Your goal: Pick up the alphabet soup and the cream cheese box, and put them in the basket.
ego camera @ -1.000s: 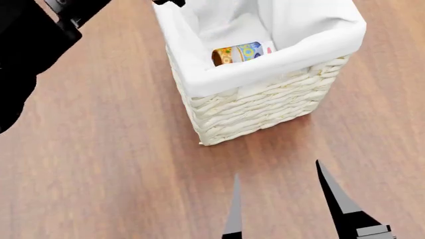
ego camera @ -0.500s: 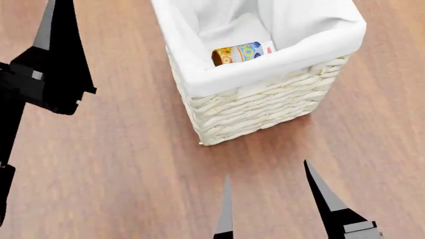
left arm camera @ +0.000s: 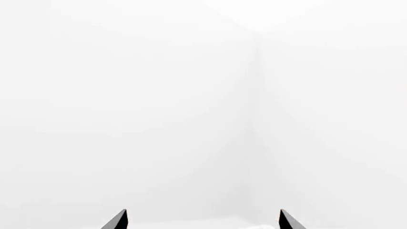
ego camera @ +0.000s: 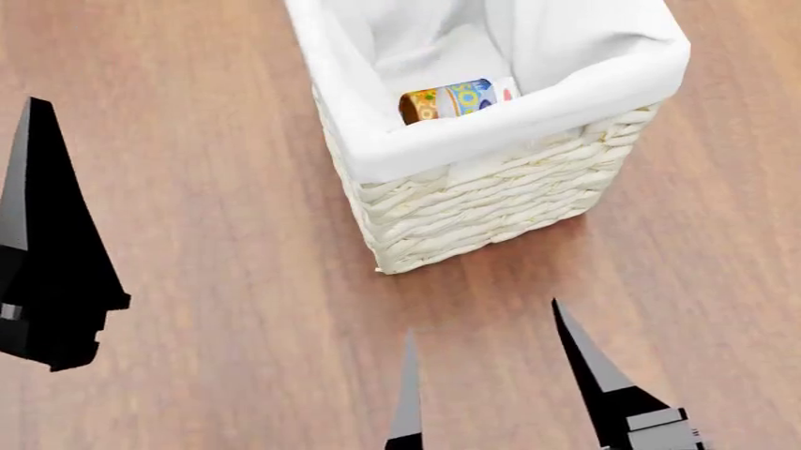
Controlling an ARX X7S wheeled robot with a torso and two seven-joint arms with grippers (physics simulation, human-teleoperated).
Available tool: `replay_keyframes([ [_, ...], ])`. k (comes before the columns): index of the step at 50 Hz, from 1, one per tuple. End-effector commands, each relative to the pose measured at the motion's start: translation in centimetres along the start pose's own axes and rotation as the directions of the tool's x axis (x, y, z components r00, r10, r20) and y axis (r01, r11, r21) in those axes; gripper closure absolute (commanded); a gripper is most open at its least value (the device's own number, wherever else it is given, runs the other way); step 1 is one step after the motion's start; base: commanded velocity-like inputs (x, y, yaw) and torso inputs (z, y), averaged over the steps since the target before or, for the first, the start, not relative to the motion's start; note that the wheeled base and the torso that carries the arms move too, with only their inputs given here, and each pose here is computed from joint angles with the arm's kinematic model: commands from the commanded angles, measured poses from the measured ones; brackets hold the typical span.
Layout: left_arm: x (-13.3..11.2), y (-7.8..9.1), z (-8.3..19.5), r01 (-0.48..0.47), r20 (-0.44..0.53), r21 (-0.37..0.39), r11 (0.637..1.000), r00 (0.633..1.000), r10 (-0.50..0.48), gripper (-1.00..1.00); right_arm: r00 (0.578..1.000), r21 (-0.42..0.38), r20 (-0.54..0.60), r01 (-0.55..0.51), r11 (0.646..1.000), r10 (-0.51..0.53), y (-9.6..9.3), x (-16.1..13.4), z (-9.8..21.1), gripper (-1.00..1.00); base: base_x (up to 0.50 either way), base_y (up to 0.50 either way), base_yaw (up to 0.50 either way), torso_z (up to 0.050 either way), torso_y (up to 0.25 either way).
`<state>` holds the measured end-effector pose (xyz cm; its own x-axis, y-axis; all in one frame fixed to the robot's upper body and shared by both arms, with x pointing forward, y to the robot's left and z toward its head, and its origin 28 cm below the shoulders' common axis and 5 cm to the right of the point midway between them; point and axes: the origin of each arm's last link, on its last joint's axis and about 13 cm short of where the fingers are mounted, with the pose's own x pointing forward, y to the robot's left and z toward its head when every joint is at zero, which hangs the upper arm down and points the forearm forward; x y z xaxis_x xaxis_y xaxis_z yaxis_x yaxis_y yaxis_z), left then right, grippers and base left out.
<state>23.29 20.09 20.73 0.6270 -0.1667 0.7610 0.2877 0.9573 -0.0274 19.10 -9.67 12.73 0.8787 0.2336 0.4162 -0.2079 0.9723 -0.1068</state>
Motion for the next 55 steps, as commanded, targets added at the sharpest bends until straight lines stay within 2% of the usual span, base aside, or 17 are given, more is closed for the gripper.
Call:
replay_keyframes([
  [1, -0.7, -0.1, 0.3, -0.012, 0.007, 0.012, 1.000, 1.000, 0.012, -1.00, 1.000, 0.006, -0.001, -0.006, 1.000, 0.006, 0.1, 0.0, -0.1, -1.00, 0.00, 0.00, 0.00, 0.000, 0.000],
  [15, -1.0, -0.5, 1.2, -0.006, 0.019, 0.009, 1.000, 1.000, 0.006, -1.00, 1.000, 0.007, 0.013, 0.000, 1.000, 0.000, 0.1, -0.4, 0.4, -1.00, 0.00, 0.00, 0.00, 0.000, 0.000],
  [23, -1.6, -1.1, 1.9, 0.016, 0.023, 0.005, 1.000, 1.000, -0.016, -1.00, 0.993, -0.051, 0.116, 0.029, 0.998, -0.023, 0.1, -0.1, 2.9, -1.00, 0.00, 0.00, 0.00, 0.000, 0.000],
  [35, -2.4, -2.6, 2.9, 0.089, 0.029, -0.003, 0.996, 0.996, -0.089, -1.00, 0.972, -0.139, 0.231, 0.069, 0.988, -0.036, 0.5, -0.4, 4.3, -1.00, 0.00, 0.00, 0.00, 0.000, 0.000],
  [55, -2.5, -3.2, 6.2, 0.119, 0.119, -0.005, 0.993, 0.986, -0.118, -1.00, 0.928, -0.170, 0.373, 0.078, 0.982, -0.009, 1.1, -0.8, 7.5, -1.00, 0.00, 0.00, 0.00, 0.000, 0.000],
])
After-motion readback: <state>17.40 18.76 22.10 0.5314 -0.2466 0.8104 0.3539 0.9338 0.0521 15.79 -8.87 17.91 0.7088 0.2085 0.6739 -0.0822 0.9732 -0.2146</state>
